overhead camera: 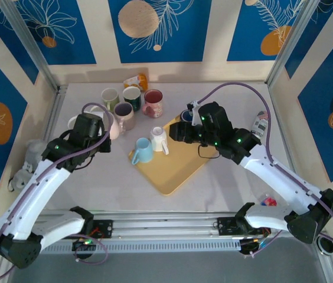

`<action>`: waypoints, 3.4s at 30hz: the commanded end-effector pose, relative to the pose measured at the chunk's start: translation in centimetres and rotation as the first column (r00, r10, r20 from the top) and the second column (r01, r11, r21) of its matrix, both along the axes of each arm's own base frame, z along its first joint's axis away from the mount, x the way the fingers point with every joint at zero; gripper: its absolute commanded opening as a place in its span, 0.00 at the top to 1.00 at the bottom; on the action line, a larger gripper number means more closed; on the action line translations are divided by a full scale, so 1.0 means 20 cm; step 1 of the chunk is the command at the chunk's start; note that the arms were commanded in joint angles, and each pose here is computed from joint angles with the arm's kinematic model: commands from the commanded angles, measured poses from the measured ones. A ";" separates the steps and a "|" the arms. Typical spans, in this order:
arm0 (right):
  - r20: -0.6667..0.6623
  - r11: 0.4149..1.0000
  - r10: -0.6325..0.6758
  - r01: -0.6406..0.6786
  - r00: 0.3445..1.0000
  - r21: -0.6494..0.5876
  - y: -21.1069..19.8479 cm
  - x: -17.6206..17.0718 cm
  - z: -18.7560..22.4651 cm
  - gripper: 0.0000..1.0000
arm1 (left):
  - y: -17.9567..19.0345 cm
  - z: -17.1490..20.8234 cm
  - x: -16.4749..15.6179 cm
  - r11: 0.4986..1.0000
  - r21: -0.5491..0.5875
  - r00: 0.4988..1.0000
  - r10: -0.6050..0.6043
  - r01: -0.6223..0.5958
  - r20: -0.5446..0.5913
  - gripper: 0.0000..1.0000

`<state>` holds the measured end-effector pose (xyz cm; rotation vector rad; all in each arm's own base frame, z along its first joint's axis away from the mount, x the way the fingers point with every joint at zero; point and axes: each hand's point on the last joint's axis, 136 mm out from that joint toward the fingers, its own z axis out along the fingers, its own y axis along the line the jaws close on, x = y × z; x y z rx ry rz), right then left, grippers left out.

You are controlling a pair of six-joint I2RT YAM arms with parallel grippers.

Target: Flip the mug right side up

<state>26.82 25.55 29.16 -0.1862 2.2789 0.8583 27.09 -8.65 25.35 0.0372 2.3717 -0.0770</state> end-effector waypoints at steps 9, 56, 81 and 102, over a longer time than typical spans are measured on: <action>-0.108 0.997 -0.040 0.033 0.993 -0.068 -0.05 0.04 -0.11 0.43 | 0.27 -0.22 0.18 0.992 0.024 0.992 0.127 -0.126 -0.027 1.00; -0.178 0.993 -0.038 0.017 0.983 -0.119 -0.05 0.06 -0.27 0.42 | 0.35 -0.77 0.37 0.988 0.079 0.977 0.145 -0.135 -0.155 0.72; -0.316 0.869 0.121 -0.254 0.941 -0.424 0.12 0.05 -0.65 0.48 | -0.15 -0.20 0.01 0.867 -0.356 0.925 -0.378 0.348 -0.018 0.28; -0.265 0.795 0.068 -0.212 0.962 -0.569 0.24 0.30 -0.95 0.67 | -0.24 -0.09 0.02 0.786 -0.549 0.948 -0.315 0.283 0.038 0.27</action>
